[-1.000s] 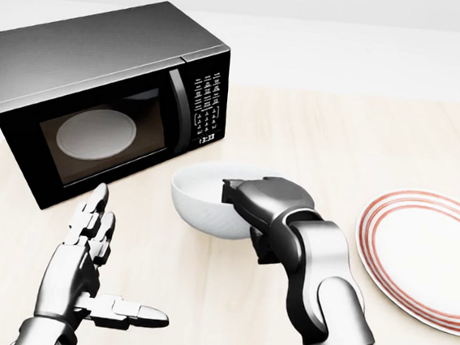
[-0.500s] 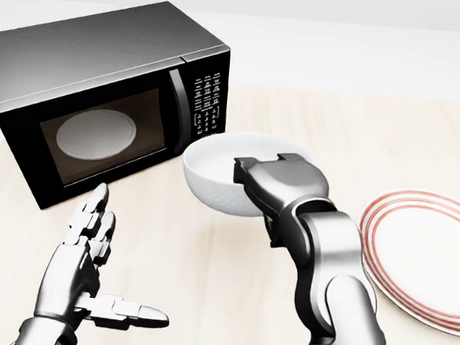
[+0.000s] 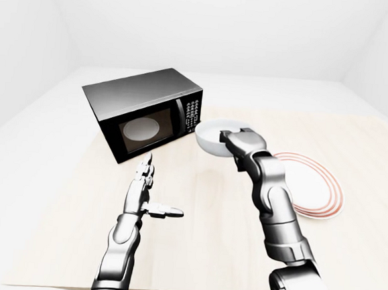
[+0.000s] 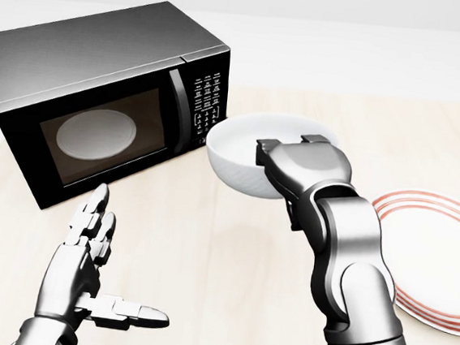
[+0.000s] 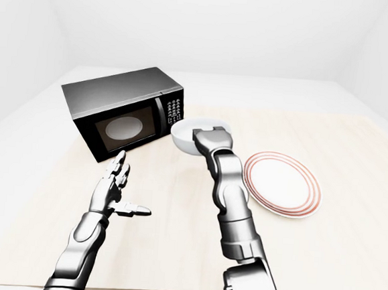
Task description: Pick up the white bowl and put it on the plate.
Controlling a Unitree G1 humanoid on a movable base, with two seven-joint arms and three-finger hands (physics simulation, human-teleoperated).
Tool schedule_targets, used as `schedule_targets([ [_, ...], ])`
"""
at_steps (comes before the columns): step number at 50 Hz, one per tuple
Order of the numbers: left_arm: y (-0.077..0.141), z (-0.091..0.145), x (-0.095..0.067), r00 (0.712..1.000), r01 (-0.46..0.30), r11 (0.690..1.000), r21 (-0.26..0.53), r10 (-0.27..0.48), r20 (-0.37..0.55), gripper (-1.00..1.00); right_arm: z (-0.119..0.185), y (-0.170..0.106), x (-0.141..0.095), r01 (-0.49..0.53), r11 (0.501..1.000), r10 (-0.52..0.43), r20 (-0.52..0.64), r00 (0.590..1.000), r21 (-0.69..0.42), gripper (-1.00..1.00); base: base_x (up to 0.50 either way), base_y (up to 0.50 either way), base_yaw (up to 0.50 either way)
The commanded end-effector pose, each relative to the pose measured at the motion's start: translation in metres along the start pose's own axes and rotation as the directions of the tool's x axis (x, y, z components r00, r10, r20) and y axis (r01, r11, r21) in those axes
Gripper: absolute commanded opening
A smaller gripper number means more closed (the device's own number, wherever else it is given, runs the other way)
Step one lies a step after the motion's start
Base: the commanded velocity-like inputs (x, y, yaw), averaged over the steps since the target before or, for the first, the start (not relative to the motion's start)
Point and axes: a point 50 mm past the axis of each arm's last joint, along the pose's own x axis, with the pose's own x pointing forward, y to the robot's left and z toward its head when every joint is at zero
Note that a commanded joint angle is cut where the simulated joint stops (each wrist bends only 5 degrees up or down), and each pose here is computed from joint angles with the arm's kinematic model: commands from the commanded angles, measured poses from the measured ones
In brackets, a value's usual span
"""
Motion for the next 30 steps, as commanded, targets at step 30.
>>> schedule_targets([
  [30,0.0,0.0,-0.001,1.0,0.0,1.0,0.002,0.0,-0.001,1.0,-0.063,-0.013,-0.005,0.017,1.0,-0.02,-0.177,0.984,-0.02,-1.0,0.0,0.0,0.0],
])
